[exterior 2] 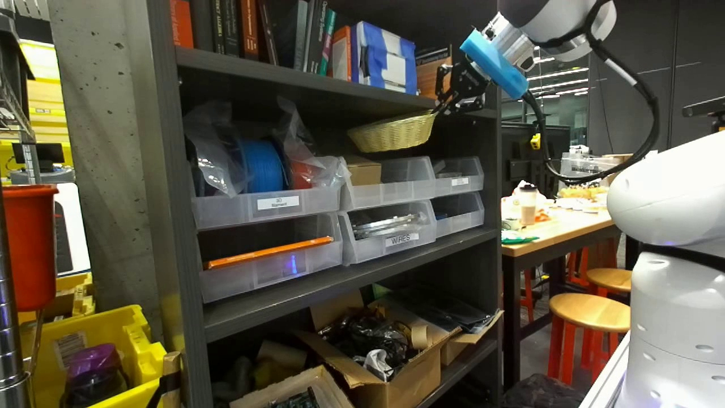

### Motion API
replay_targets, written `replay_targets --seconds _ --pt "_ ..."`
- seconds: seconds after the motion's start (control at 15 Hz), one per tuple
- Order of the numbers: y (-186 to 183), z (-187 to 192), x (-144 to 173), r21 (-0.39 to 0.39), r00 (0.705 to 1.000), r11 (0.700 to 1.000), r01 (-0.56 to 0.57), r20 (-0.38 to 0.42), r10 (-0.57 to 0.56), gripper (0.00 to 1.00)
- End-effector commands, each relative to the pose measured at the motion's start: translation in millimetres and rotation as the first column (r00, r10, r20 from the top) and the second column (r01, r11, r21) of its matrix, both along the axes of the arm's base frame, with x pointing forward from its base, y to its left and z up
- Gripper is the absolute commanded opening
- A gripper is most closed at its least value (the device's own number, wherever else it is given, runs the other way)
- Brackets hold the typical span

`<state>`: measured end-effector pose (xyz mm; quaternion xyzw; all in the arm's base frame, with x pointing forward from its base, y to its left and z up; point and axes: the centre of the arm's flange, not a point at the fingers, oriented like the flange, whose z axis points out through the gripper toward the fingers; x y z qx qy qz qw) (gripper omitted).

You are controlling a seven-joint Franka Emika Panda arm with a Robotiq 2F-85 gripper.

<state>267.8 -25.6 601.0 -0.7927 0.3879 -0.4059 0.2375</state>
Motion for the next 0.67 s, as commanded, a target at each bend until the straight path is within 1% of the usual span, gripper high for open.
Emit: replay_targets --seconds 0.0,0.27,0.33,0.4,0.47,0.53,0.6 --pt "5.4 -16.0 13.1 0.006 1.0 1.0 0.015 0.027 -0.015 0.02" --pt "3.1 -19.7 18.9 -0.032 0.999 0.999 0.032 0.03 -0.031 0.02" --pt "2.4 -20.4 20.2 -0.036 0.999 0.999 0.035 0.028 -0.034 0.32" --pt "1.6 -20.9 21.1 -0.036 0.999 0.999 0.036 0.024 -0.035 0.33" --pt "0.4 -21.9 21.7 -0.035 0.999 0.999 0.036 0.02 -0.036 0.37" --pt "-0.4 -23.1 22.0 -0.034 0.999 0.999 0.037 0.017 -0.036 0.43" --pt "-1.3 -24.2 21.9 -0.032 0.999 0.999 0.037 0.013 -0.037 0.5"
